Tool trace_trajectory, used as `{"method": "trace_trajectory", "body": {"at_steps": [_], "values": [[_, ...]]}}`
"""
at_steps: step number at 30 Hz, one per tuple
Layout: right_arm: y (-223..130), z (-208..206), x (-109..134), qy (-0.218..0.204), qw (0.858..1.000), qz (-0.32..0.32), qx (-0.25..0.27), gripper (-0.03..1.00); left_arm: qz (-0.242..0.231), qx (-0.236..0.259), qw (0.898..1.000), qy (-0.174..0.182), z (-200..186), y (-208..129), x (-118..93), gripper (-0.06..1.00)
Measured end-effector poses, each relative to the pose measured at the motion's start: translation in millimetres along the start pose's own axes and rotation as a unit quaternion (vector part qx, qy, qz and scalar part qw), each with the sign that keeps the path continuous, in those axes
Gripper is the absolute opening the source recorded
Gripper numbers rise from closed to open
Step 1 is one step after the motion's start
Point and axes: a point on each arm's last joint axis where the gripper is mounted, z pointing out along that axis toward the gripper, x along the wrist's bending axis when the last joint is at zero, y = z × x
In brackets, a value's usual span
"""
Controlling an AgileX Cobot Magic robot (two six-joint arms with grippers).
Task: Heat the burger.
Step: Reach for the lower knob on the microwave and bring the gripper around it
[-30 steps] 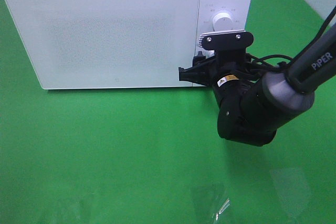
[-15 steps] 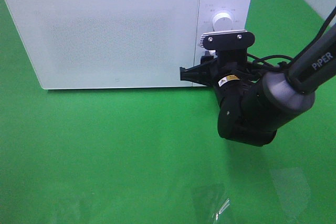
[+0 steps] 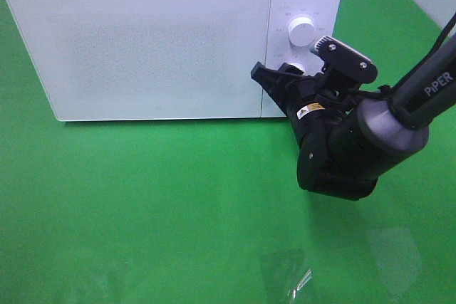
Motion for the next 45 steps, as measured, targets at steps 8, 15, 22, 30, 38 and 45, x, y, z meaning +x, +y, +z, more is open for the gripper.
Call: {"method": "trace_trajectory", "body": {"at_steps": [8, 15, 22, 30, 38, 45], "values": [[0.0, -0.2, 0.3, 0.003, 0.976, 0.218, 0.000, 0.44, 0.000, 0.000, 1.000, 0.000, 0.0, 0.0, 0.0, 0.98], [0.3, -0.2, 0.4, 0.004, 0.893, 0.449, 0.000, 0.45, 0.000, 0.000, 1.000, 0.000, 0.0, 0.0, 0.0, 0.98], [-0.1, -0.5, 0.2, 0.004, 0.864, 0.504, 0.002, 0.45, 0.000, 0.000, 1.000, 0.000, 0.0, 0.0, 0.0, 0.98], [-0.1, -0.5, 0.2, 0.004, 0.865, 0.502, 0.002, 0.45, 0.000, 0.000, 1.000, 0.000, 0.0, 0.0, 0.0, 0.98], [-0.3, -0.5, 0.1, 0.003, 0.866, 0.501, 0.003, 0.45, 0.000, 0.000, 1.000, 0.000, 0.0, 0.0, 0.0, 0.98], [-1.0, -0.9, 3.7, 0.002, 0.867, 0.498, 0.024, 0.51, 0.000, 0.000, 1.000, 0.000, 0.0, 0.0, 0.0, 0.98]]}}
